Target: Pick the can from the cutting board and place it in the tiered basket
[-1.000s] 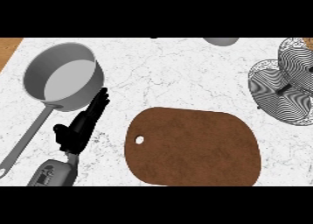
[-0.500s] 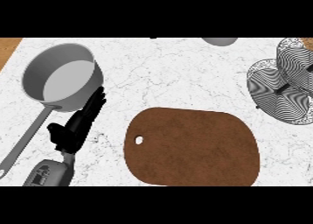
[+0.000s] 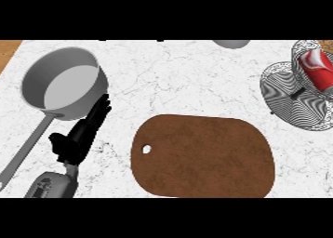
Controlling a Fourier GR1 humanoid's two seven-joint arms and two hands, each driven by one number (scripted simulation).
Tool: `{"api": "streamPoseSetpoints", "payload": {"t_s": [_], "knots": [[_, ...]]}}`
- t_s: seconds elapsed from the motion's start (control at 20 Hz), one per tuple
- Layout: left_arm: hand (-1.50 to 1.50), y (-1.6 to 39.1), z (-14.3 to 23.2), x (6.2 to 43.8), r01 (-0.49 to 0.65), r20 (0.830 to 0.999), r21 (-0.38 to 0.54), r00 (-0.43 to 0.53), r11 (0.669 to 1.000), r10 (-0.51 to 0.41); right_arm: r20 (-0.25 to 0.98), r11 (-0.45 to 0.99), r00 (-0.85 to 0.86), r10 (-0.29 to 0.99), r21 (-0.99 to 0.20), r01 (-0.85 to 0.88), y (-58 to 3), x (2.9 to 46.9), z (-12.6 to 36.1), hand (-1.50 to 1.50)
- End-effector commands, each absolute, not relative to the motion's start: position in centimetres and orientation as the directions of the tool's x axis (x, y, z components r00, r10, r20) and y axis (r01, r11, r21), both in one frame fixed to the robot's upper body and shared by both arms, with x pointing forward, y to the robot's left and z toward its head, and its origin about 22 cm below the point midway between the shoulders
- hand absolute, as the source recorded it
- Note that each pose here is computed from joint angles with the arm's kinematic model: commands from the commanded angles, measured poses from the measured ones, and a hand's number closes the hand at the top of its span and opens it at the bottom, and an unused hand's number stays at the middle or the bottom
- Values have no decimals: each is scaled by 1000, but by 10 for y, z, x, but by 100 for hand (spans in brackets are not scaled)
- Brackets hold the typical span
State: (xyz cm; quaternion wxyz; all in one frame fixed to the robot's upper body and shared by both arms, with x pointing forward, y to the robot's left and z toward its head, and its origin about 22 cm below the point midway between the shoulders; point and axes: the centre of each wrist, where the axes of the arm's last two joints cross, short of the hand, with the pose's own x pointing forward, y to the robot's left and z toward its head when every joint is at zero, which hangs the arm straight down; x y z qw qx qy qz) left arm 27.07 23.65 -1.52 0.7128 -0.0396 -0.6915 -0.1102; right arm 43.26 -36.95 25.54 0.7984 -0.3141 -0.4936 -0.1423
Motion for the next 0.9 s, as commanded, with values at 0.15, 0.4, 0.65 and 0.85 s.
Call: {"api": "streamPoseSetpoints", "payload": {"t_s": [0.15,0.4,0.65,0.85], "knots": [[0,231,-2,283,195,996,89,10,977,-93,933,646,356,52,-304,700,-379,425,254,-150],[0,243,-29,256,174,996,82,30,981,-88,935,364,337,113,-355,861,-423,397,273,-150],[0,253,-22,266,174,992,95,60,980,-107,959,191,254,124,-274,942,-461,358,292,-150],[0,250,-31,251,130,993,93,54,987,-101,982,184,129,138,-153,971,-482,314,298,-150]]}}
